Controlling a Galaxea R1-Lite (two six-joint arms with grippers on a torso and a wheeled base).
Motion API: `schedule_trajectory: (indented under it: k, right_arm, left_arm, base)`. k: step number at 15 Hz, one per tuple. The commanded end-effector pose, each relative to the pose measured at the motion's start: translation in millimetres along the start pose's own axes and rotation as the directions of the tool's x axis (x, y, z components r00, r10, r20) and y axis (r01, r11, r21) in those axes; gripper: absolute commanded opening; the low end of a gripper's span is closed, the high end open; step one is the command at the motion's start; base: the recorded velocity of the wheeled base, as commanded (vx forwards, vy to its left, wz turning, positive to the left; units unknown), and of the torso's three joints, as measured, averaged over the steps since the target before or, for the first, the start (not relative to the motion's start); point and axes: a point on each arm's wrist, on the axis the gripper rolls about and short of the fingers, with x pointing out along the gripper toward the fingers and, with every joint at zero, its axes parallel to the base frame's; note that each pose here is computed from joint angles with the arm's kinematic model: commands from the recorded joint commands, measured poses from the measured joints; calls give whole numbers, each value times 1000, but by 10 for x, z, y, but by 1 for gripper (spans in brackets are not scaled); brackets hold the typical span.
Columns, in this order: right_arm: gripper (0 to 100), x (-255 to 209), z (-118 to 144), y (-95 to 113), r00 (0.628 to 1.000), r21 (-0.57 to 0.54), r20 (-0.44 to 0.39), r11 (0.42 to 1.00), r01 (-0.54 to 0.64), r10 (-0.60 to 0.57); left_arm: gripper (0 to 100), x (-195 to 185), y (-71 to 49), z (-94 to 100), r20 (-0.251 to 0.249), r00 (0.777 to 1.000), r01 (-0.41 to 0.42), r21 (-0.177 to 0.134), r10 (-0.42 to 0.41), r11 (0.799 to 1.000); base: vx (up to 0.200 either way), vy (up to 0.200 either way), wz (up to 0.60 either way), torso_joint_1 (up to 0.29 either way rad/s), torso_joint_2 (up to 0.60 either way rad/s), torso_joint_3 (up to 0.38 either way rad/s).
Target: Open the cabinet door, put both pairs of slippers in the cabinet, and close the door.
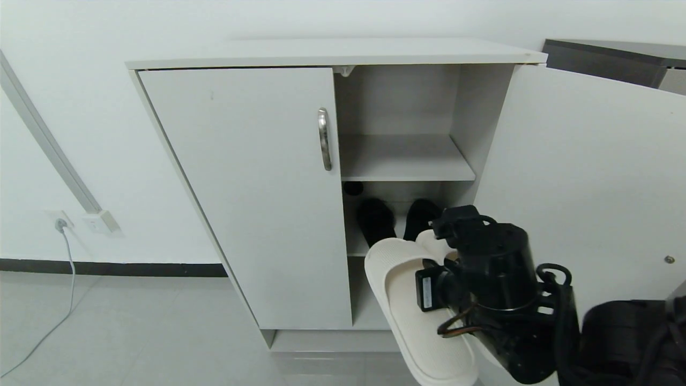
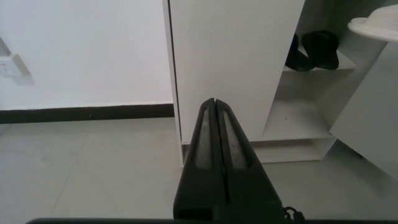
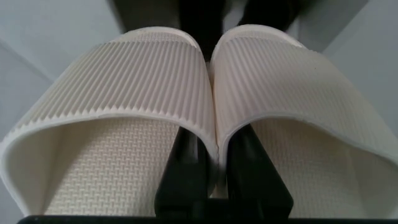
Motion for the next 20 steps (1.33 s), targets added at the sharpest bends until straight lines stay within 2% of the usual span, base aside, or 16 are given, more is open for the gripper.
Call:
schedule_trajectory:
  k: [1,2,3,4,7,15,20]
  right_arm:
    - [0,187,79,309,996,-2,-5,997,83,-83]
    - [0,180,170,330,995,14,17,995,96,-96]
    - [0,180,422,382,989,56,75,991,123,-127]
    - [0,165,536,393,988,54,91,991,122,-126]
    - [0,131,735,393,983,28,133,992,126,-129]
    - [0,282,899,271,970,45,162,984,175,-180]
    - [0,343,898,214,968,36,157,981,192,-195]
  left_arm:
    - [0,1,0,-1,-1,1000,0,0,0,1000]
    - [0,1,0,-1,-1,1000,0,0,0,1000]
    - [0,1,0,-1,-1,1000,0,0,0,1000]
    - [0,1,0,-1,-1,1000,0,0,0,1000]
    - [0,1,0,-1,-1,1000,0,0,0,1000]
    - [0,1,0,-1,-1,1000,2,0,-2,1000]
    - [0,1,0,-1,-1,1000,2,1,-2,1000]
  base:
    - [0,0,0,0,0,0]
    - [0,0,0,0,0,0]
    - [0,0,0,0,0,0]
    - [0,0,0,0,0,0]
    - [0,0,0,0,0,0]
    - [0,0,0,0,0,0]
    - [200,0,0,-2,2,4]
